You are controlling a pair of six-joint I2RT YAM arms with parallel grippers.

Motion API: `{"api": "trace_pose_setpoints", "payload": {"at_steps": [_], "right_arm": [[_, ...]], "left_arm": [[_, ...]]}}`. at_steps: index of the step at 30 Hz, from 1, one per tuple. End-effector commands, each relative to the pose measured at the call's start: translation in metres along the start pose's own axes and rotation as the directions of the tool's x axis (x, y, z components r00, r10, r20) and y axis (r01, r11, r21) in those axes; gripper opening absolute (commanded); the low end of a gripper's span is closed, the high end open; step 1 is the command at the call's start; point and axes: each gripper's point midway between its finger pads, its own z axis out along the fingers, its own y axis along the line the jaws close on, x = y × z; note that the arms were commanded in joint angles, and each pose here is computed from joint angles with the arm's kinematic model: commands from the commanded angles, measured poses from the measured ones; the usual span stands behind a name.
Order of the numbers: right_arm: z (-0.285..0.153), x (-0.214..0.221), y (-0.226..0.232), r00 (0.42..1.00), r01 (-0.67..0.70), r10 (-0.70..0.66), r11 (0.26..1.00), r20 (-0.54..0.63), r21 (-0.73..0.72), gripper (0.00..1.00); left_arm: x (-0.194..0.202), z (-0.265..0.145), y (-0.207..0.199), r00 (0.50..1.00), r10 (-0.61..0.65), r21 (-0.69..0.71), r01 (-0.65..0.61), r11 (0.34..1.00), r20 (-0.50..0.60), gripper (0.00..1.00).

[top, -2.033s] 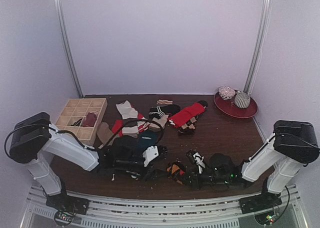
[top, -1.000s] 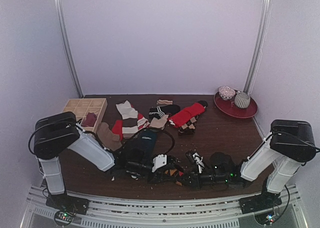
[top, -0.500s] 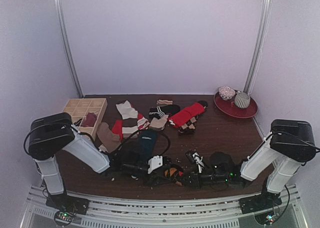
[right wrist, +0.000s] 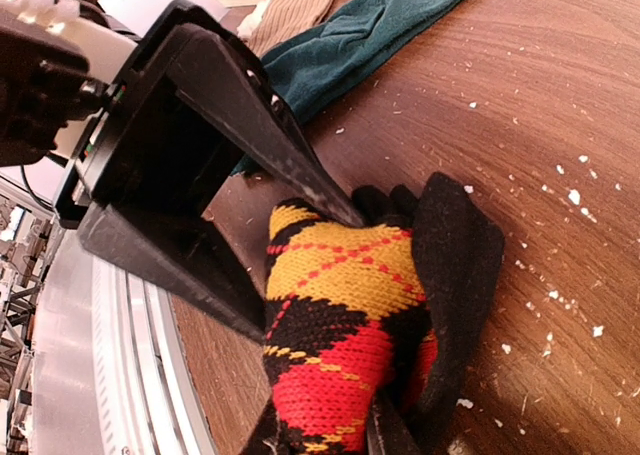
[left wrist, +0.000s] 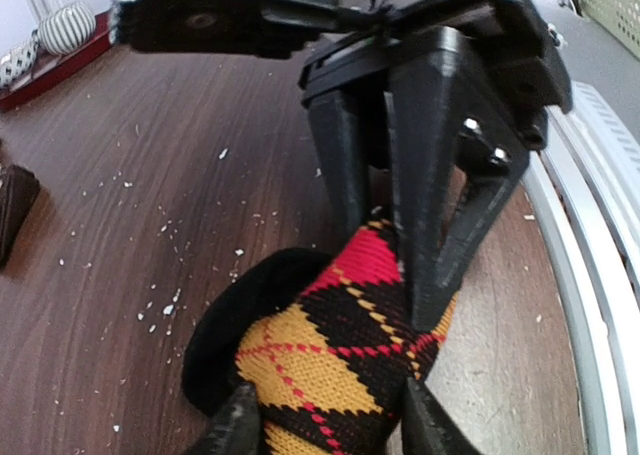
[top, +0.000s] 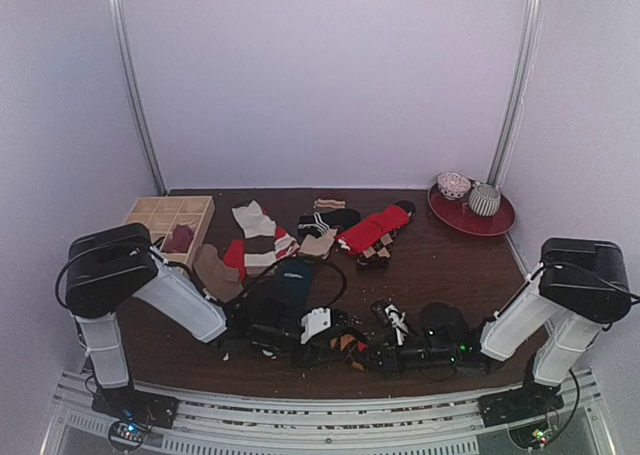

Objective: Roll the socks
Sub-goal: Roll a pair of socks at the center of the board.

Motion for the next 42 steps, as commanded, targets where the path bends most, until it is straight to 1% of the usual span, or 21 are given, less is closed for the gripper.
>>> {"api": "trace_pose_setpoints", "payload": {"at_steps": [1, 5, 7, 9, 10, 11, 13, 16, 17, 19, 22, 24, 26, 29, 32, 33, 37, 39, 42], "right_arm": [[-0.034, 0.119, -0.074, 0.907, -0.059, 0.181, 0.949, -0.38, 0.31, 0.13], [-0.034, 0.117, -0.074, 0.911, -0.06, 0.179, 0.949, -0.372, 0.31, 0.13], [-0.034, 0.116, -0.073, 0.912, -0.059, 0.177, 0.949, -0.37, 0.308, 0.14], [-0.033, 0.112, -0.072, 0.915, -0.054, 0.169, 0.951, -0.366, 0.305, 0.17], [-0.032, 0.11, -0.071, 0.917, -0.048, 0.164, 0.951, -0.364, 0.306, 0.19], [-0.031, 0.105, -0.07, 0.922, -0.036, 0.149, 0.952, -0.357, 0.305, 0.21], [-0.03, 0.092, -0.069, 0.933, 0.005, 0.109, 0.949, -0.342, 0.316, 0.26], [-0.03, 0.057, -0.063, 0.959, 0.099, -0.004, 0.94, -0.282, 0.326, 0.36], [-0.031, 0.048, -0.063, 0.962, 0.137, -0.042, 0.931, -0.271, 0.34, 0.36], [-0.037, 0.016, -0.056, 0.968, 0.21, -0.142, 0.909, -0.204, 0.36, 0.39], [-0.051, -0.026, -0.042, 0.947, 0.321, -0.305, 0.863, -0.103, 0.39, 0.47], [-0.061, -0.049, -0.024, 0.9, 0.409, -0.435, 0.819, -0.029, 0.401, 0.5], [-0.069, -0.062, -0.01, 0.848, 0.479, -0.53, 0.778, 0.014, 0.406, 0.53], [-0.067, -0.059, 0.015, 0.78, 0.58, -0.624, 0.746, 0.038, 0.327, 0.56], [-0.06, -0.045, 0.03, 0.73, 0.654, -0.684, 0.703, 0.011, 0.28, 0.59], [-0.057, -0.043, 0.029, 0.729, 0.657, -0.685, 0.698, -0.002, 0.284, 0.61], [-0.049, -0.04, 0.018, 0.76, 0.623, -0.649, 0.715, -0.028, 0.317, 0.66], [-0.049, -0.041, 0.012, 0.777, 0.595, -0.629, 0.726, -0.017, 0.345, 0.7], [-0.047, -0.042, 0.009, 0.788, 0.576, -0.615, 0.736, -0.003, 0.356, 0.74]], "left_arm": [[0.016, 0.013, -0.017, 0.997, -0.052, 0.1, 0.057, 0.993, -0.054, 0.34], [0.031, 0.016, -0.019, 0.988, -0.106, 0.102, 0.118, 0.988, -0.116, 0.15], [0.038, 0.014, -0.022, 0.979, -0.143, 0.103, 0.159, 0.982, -0.143, 0.0], [0.046, 0.012, -0.023, 0.961, -0.203, 0.085, 0.222, 0.971, -0.187, 0.0], [0.053, 0.011, -0.022, 0.943, -0.244, 0.063, 0.264, 0.962, -0.228, 0.0], [0.058, 0.011, -0.021, 0.922, -0.283, 0.044, 0.305, 0.951, -0.265, 0.0], [0.079, 0.008, -0.024, 0.856, -0.362, -0.005, 0.387, 0.922, -0.37, 0.0], [0.116, -0.003, -0.035, 0.738, -0.456, -0.081, 0.484, 0.871, -0.497, 0.0], [0.126, -0.007, -0.04, 0.705, -0.472, -0.098, 0.502, 0.859, -0.529, 0.0], [0.145, -0.015, -0.046, 0.648, -0.492, -0.132, 0.521, 0.843, -0.581, 0.0], [0.16, -0.024, -0.052, 0.594, -0.505, -0.168, 0.53, 0.831, -0.626, 0.0], [0.167, -0.028, -0.054, 0.567, -0.509, -0.18, 0.535, 0.826, -0.648, 0.0], [0.171, -0.03, -0.056, 0.548, -0.509, -0.186, 0.538, 0.822, -0.664, 0.0], [0.177, -0.032, -0.058, 0.523, -0.509, -0.195, 0.541, 0.818, -0.684, 0.0], [0.181, -0.034, -0.059, 0.504, -0.506, -0.201, 0.54, 0.817, -0.7, 0.0], [0.182, -0.035, -0.059, 0.501, -0.504, -0.203, 0.538, 0.818, -0.703, 0.0], [0.184, -0.037, -0.061, 0.491, -0.499, -0.202, 0.539, 0.818, -0.714, 0.0], [0.184, -0.038, -0.062, 0.487, -0.501, -0.204, 0.541, 0.816, -0.716, 0.0], [0.185, -0.039, -0.062, 0.485, -0.501, -0.205, 0.539, 0.817, -0.717, 0.0]]}}
